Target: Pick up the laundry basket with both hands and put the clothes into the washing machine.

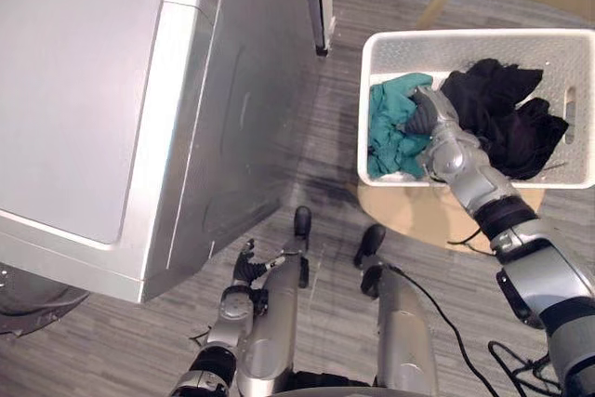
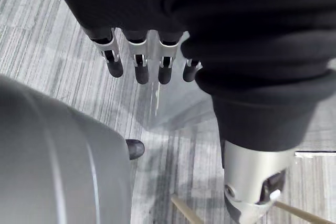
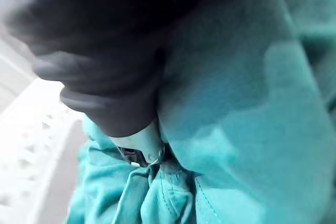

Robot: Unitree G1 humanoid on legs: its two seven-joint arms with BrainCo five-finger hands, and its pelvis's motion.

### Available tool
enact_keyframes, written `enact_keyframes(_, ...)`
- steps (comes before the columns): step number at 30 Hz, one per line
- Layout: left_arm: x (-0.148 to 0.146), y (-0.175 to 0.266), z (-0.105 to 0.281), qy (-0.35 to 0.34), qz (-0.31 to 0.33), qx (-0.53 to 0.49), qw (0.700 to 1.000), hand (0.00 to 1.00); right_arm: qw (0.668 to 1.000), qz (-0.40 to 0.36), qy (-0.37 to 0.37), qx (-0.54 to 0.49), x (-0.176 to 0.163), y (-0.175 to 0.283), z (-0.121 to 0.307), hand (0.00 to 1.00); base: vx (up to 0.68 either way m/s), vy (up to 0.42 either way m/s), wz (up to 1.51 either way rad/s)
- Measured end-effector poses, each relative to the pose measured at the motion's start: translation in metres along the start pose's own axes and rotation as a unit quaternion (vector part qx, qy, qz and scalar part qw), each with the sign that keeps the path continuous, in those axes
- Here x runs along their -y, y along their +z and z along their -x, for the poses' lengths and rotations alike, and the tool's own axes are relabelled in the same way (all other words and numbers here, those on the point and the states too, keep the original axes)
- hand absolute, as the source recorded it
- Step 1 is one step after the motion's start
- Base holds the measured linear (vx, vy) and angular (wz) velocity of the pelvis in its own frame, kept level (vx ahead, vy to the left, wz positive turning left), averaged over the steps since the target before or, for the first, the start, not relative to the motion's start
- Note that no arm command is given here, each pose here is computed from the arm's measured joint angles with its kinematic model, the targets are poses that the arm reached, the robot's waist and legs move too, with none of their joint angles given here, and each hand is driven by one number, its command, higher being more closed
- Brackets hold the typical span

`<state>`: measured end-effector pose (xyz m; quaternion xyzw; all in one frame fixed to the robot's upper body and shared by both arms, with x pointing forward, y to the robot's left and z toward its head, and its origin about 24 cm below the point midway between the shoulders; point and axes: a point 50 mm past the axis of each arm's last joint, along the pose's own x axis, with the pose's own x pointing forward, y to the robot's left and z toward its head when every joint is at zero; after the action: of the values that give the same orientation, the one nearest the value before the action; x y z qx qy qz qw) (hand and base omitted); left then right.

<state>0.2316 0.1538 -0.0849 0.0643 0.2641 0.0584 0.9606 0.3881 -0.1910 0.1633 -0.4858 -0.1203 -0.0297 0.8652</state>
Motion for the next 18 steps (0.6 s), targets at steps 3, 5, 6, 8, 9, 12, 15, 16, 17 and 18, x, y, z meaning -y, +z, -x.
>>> enact_keyframes(3, -0.003, -0.004, 0.0, -0.005, -0.022, -0.008, 1.0, 0.0, 0.996, -0.077, -0.032, -0.006, -0.005, -0.003, 0.015, 1.0, 0.0, 0.001, -0.09)
enact_keyframes(5, -0.006, -0.008, 0.002, -0.002, -0.026, -0.013, 1.0, 0.0, 0.99, -0.121, -0.064, -0.018, -0.003, -0.01, 0.026, 1.0, 0.0, 0.031, -0.12)
enact_keyframes(6, -0.008, -0.009, 0.002, -0.001, -0.028, -0.015, 0.999, 0.0, 0.989, -0.13, -0.071, -0.021, -0.003, -0.011, 0.029, 1.0, 0.0, 0.044, -0.12)
enact_keyframes(8, -0.016, -0.02, 0.006, 0.003, -0.038, -0.031, 0.999, 0.0, 0.982, -0.158, -0.098, -0.034, -0.002, -0.02, 0.045, 1.0, 0.0, 0.047, -0.22)
enact_keyframes(9, -0.018, -0.024, 0.008, 0.002, -0.041, -0.038, 0.998, 0.0, 0.98, -0.166, -0.103, -0.039, -0.003, -0.023, 0.05, 1.0, 0.01, 0.041, -0.25)
enact_keyframes(12, -0.025, -0.047, 0.02, 0.006, -0.043, -0.075, 0.996, 0.0, 0.971, -0.198, -0.119, -0.06, -0.007, -0.036, 0.077, 1.0, 0.04, 0.044, -0.14)
enact_keyframes(15, -0.03, -0.071, 0.035, 0.018, -0.033, -0.118, 0.992, 0.0, 0.962, -0.222, -0.129, -0.089, -0.015, -0.05, 0.105, 1.0, 0.09, 0.043, -0.07)
enact_keyframes(16, -0.034, -0.077, 0.039, 0.032, -0.019, -0.13, 0.991, 0.0, 0.958, -0.231, -0.133, -0.103, -0.018, -0.054, 0.113, 1.0, 0.12, 0.042, -0.01)
enact_keyframes(17, -0.037, -0.081, 0.041, 0.042, -0.009, -0.139, 0.989, 0.0, 0.955, -0.238, -0.136, -0.112, -0.019, -0.057, 0.118, 1.0, 0.08, 0.024, 0.03)
enact_keyframes(18, -0.044, -0.091, 0.048, 0.063, 0.008, -0.159, 0.985, 0.0, 0.949, -0.252, -0.141, -0.127, -0.022, -0.061, 0.127, 1.0, 0.07, 0.02, 0.06)
